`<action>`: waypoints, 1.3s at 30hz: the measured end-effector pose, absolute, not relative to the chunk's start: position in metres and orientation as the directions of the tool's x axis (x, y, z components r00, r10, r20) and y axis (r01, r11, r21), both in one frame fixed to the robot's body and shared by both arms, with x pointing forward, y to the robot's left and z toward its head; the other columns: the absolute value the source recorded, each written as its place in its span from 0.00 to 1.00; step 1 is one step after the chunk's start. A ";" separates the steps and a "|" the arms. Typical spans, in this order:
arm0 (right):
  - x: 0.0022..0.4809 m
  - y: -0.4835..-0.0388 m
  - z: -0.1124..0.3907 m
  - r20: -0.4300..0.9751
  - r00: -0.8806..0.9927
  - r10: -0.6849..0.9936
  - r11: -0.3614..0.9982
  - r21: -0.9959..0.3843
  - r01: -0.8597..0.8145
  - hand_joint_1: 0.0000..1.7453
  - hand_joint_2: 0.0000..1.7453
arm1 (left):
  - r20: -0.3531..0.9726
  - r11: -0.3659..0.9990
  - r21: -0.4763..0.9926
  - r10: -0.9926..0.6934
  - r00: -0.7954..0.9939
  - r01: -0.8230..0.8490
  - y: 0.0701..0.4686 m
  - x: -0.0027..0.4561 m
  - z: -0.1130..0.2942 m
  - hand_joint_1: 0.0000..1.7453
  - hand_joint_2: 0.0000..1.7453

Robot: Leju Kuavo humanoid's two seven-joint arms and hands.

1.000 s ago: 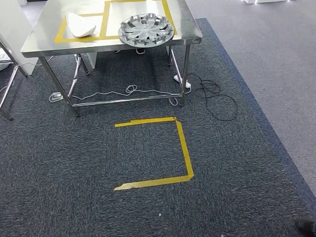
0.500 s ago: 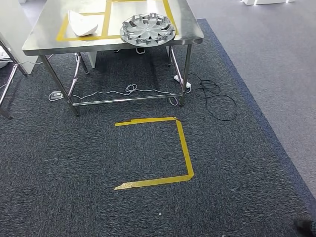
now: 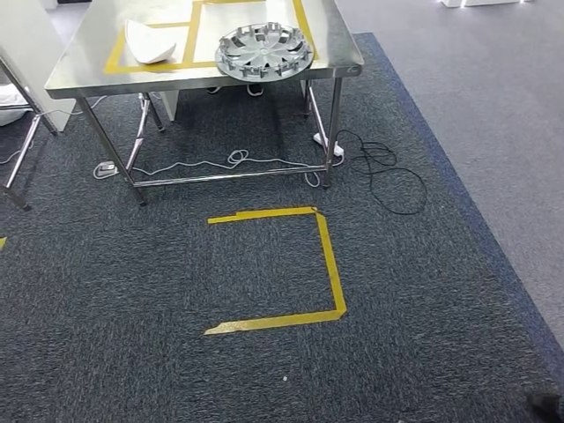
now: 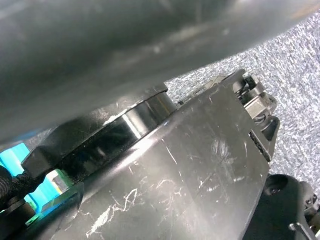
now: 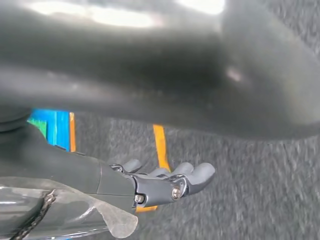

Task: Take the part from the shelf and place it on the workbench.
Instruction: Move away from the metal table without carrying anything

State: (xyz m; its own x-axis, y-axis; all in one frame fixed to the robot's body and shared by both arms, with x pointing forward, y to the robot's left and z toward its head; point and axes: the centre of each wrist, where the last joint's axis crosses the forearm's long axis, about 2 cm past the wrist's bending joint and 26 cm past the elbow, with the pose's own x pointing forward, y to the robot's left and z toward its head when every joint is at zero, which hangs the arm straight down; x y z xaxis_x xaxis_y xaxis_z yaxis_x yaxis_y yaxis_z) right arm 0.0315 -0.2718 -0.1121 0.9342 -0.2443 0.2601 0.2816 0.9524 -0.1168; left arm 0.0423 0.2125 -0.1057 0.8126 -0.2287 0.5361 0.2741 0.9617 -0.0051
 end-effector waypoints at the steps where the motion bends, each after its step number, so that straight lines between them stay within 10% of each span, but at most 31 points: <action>1: 0.032 -0.272 -0.112 0.260 0.935 -0.243 0.953 -0.118 0.280 0.00 0.00 | 0.535 0.962 -0.005 -0.228 0.813 0.273 0.213 0.042 -0.106 0.00 0.00; 39: 0.030 -0.270 -0.112 0.240 0.970 -0.040 0.972 -0.216 0.094 0.00 0.00 | 0.516 0.969 -0.009 -0.206 0.831 0.246 0.213 0.040 -0.106 0.00 0.00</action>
State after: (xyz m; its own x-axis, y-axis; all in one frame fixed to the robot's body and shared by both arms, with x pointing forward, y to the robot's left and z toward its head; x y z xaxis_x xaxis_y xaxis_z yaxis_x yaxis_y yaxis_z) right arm 0.0303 -0.2703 -0.1117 0.9699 -0.0400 0.2404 0.0936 0.9719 -0.2159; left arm 0.0396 0.2129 -0.1060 0.8315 -0.2058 0.5160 0.2456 0.9693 -0.0091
